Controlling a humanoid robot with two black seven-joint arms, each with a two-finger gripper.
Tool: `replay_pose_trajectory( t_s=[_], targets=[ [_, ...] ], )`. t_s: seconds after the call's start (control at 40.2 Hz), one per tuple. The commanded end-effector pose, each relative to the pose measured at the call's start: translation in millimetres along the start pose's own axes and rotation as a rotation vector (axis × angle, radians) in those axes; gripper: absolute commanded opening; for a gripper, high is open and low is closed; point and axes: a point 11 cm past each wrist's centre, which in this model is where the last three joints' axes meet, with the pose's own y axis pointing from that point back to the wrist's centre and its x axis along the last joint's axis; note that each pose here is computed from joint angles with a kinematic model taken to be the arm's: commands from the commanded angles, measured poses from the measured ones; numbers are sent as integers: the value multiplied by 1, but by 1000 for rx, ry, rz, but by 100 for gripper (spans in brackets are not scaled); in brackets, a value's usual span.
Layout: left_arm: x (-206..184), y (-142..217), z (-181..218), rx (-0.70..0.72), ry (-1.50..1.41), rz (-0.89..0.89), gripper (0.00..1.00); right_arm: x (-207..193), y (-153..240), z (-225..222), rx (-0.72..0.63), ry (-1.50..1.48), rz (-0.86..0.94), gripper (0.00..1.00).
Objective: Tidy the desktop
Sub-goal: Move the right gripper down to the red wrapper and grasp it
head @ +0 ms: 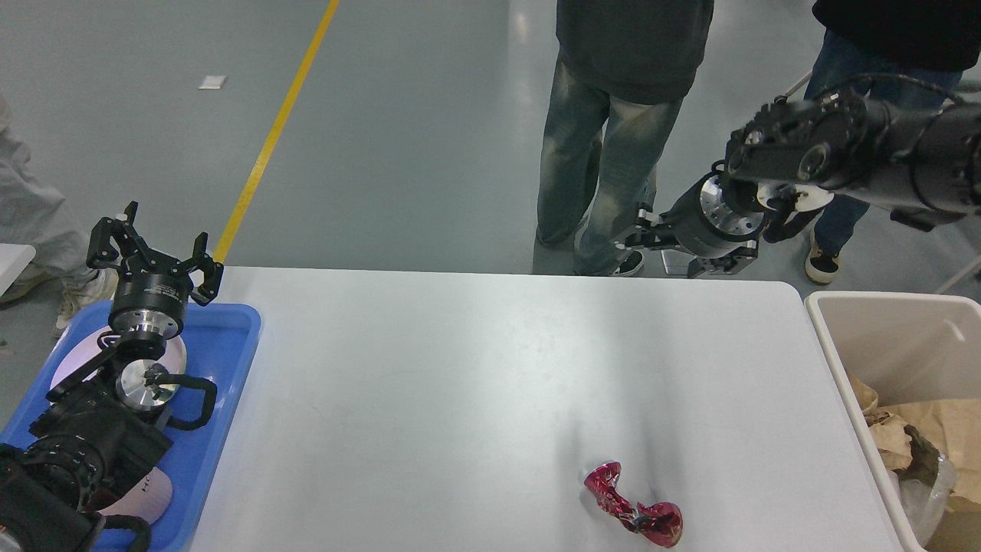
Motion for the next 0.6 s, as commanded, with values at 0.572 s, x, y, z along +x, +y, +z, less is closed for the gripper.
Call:
replay_pose_trajectory(
  t_s=[0.572],
  targets=[
    [0,0,0,0,0,0,96,-67,27,-12,-42,89,-414,100]
  ],
)
